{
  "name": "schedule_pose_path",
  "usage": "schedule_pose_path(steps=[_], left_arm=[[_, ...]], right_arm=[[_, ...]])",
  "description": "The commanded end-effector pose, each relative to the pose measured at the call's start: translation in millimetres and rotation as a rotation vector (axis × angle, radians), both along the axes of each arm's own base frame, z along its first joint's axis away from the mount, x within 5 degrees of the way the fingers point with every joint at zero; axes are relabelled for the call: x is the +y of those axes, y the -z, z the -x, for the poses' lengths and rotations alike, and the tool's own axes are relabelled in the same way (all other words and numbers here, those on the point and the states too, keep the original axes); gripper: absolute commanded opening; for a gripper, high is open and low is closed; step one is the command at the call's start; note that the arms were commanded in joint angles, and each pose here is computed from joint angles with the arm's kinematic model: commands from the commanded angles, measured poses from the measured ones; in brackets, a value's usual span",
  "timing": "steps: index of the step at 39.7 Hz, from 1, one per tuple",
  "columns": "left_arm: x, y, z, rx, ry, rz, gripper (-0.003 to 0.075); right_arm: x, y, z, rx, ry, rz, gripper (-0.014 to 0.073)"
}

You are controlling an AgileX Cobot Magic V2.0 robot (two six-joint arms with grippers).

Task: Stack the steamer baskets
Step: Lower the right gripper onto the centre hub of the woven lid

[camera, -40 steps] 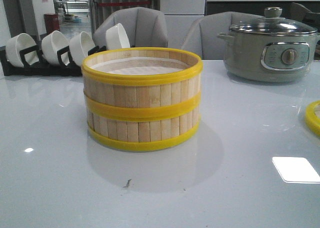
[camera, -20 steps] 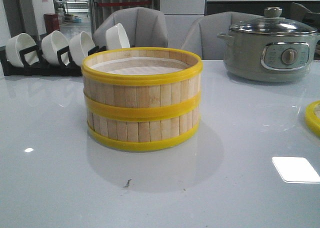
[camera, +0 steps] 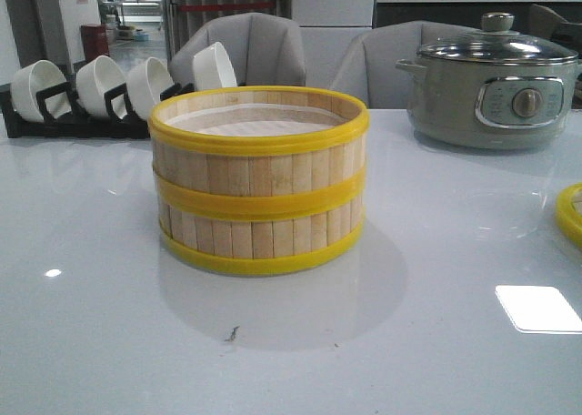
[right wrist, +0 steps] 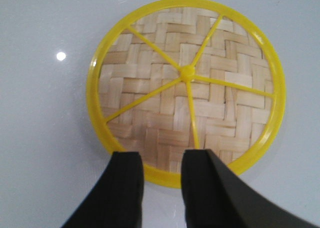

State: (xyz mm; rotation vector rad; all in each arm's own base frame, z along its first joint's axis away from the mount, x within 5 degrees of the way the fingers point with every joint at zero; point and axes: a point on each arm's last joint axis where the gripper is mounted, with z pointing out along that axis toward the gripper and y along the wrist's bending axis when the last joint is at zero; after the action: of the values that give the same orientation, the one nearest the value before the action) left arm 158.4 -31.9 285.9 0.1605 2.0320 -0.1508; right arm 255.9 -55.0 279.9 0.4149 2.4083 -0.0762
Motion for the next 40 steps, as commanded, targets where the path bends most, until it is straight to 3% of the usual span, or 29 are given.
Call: schedule_pose_path(steps=[1, 17, 40], left_arm=[[-1.6, -18.1, -2.8, -0.116, 0.006, 0.025, 0.0085], [-1.6, -18.1, -2.8, -0.116, 0.006, 0.025, 0.0085], [-1.6, -18.1, -2.8, -0.116, 0.006, 0.025, 0.0085]], right_arm=[[-14.1, -14.3, -23.0, -0.076, 0.019, 0.034, 0.0323], [-36.4, 17.9, -83.9, 0.084, 0.046, 0.000, 0.0349], [-48.0, 42.4, -100.1, 0.098, 0.061, -0.005, 0.0356]])
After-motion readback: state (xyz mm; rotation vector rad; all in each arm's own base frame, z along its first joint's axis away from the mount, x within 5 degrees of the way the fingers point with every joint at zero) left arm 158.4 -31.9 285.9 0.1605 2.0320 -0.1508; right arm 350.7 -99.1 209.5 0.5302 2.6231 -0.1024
